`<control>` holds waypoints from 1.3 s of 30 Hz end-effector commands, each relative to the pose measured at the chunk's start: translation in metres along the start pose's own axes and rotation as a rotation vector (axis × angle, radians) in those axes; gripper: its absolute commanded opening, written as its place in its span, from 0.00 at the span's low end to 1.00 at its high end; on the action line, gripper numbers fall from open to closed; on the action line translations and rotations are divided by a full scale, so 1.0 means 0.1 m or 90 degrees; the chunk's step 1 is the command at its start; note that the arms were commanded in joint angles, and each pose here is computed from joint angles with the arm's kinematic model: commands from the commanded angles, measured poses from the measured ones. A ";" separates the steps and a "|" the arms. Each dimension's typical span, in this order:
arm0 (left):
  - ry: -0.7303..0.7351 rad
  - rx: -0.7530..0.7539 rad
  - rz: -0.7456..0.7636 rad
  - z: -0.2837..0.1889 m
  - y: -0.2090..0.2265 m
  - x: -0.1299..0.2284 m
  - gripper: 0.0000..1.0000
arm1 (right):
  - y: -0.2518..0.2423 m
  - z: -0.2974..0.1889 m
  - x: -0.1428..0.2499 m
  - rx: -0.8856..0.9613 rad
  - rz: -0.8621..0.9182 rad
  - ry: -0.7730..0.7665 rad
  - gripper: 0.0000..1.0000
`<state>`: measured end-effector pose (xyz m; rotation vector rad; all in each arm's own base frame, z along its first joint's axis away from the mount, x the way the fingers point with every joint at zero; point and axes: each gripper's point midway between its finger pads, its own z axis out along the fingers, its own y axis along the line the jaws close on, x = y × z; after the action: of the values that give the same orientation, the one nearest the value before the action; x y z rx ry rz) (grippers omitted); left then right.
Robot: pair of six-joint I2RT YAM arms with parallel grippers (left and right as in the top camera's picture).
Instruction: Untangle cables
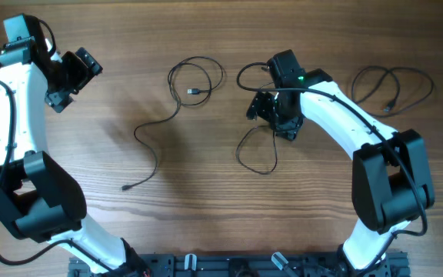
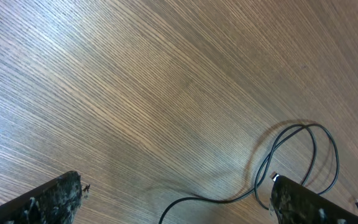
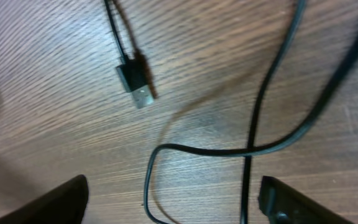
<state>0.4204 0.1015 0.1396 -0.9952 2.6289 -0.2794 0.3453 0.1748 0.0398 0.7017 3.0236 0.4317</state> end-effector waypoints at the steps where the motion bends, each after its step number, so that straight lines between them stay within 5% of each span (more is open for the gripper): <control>1: 0.003 -0.010 0.002 0.04 0.04 0.01 1.00 | -0.26 0.06 -0.05 0.081 0.101 -0.034 0.80; 10: 0.003 -0.010 0.002 0.04 0.04 0.01 1.00 | -0.29 0.06 -0.08 0.088 0.146 -0.048 0.69; 39: 0.003 -0.010 0.002 0.04 0.04 0.01 1.00 | -0.27 0.22 -0.14 0.118 0.278 -0.133 0.62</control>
<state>0.4205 0.1015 0.1397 -0.9950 2.6286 -0.2794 0.3510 0.1534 0.0213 1.2980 2.7303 0.1039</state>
